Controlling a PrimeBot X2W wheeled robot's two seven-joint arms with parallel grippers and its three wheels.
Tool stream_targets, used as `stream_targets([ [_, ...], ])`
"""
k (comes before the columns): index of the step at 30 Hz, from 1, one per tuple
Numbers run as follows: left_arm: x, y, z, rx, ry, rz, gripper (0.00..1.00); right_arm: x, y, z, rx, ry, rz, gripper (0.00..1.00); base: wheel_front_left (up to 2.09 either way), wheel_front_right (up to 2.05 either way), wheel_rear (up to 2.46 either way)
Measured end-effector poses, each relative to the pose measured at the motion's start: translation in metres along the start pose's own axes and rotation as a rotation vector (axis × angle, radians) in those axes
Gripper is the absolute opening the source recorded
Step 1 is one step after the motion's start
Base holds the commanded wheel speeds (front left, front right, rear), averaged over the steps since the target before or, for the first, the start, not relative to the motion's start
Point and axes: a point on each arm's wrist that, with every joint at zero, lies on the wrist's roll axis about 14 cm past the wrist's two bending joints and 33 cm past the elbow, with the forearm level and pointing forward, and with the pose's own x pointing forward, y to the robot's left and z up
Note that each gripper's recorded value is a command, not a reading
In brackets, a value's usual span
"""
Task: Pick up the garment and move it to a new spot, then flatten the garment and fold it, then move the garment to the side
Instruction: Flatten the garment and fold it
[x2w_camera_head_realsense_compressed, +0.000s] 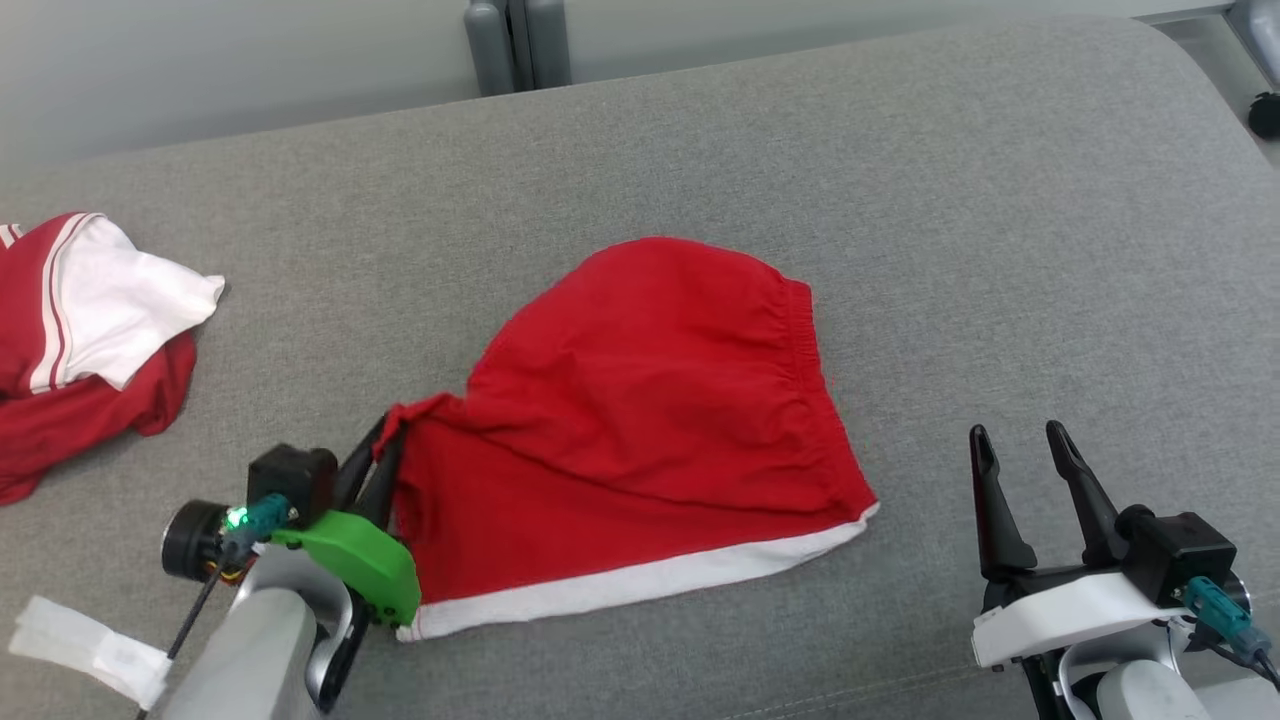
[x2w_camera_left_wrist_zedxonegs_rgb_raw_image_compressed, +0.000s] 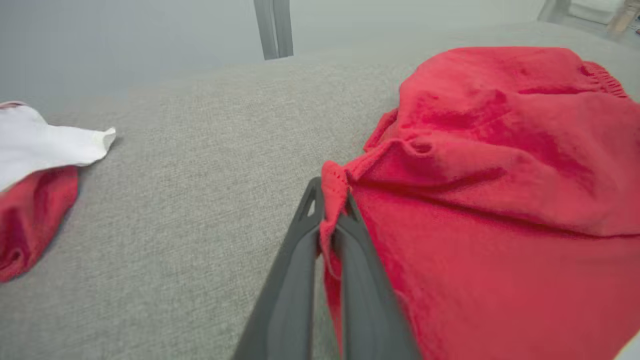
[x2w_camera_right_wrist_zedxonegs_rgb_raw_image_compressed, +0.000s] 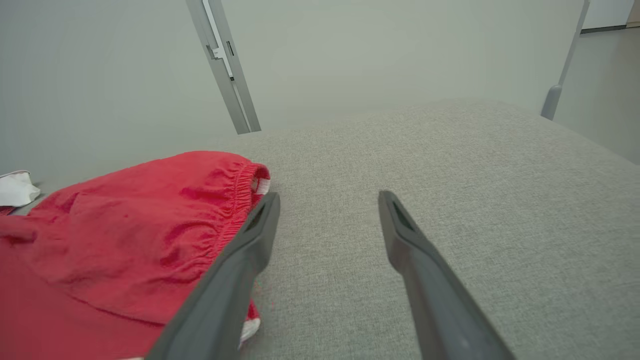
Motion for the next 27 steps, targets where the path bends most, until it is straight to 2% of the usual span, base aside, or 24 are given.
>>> stream_targets([
  [4,0.005,0.005,0.010,0.012,-0.024,0.016,0.01,-0.003,-0.002,0.002,-0.002,-0.004,-0.006,1.00,0.00,0.00,0.00],
  [5,0.004,0.005,0.007,0.011,-0.013,0.017,0.28,-0.003,-0.001,0.002,-0.001,-0.004,-0.006,1.00,0.00,0.00,0.00],
  [6,0.004,0.004,0.006,0.010,-0.011,0.015,1.00,-0.004,-0.001,0.002,0.000,-0.004,-0.006,1.00,0.00,0.00,0.00],
  [11,0.000,0.003,0.023,-0.016,-0.078,0.040,1.00,-0.005,0.001,0.006,0.003,-0.017,-0.001,1.00,0.00,0.00,0.00],
  [17,-0.028,0.016,0.047,-0.059,-0.200,0.141,1.00,-0.005,0.012,0.014,-0.002,-0.042,0.035,1.00,0.00,0.00,0.00],
  [27,-0.094,0.051,0.074,-0.021,-0.340,0.321,1.00,-0.002,0.042,0.033,-0.058,-0.097,0.159,1.00,0.00,0.00,0.00],
])
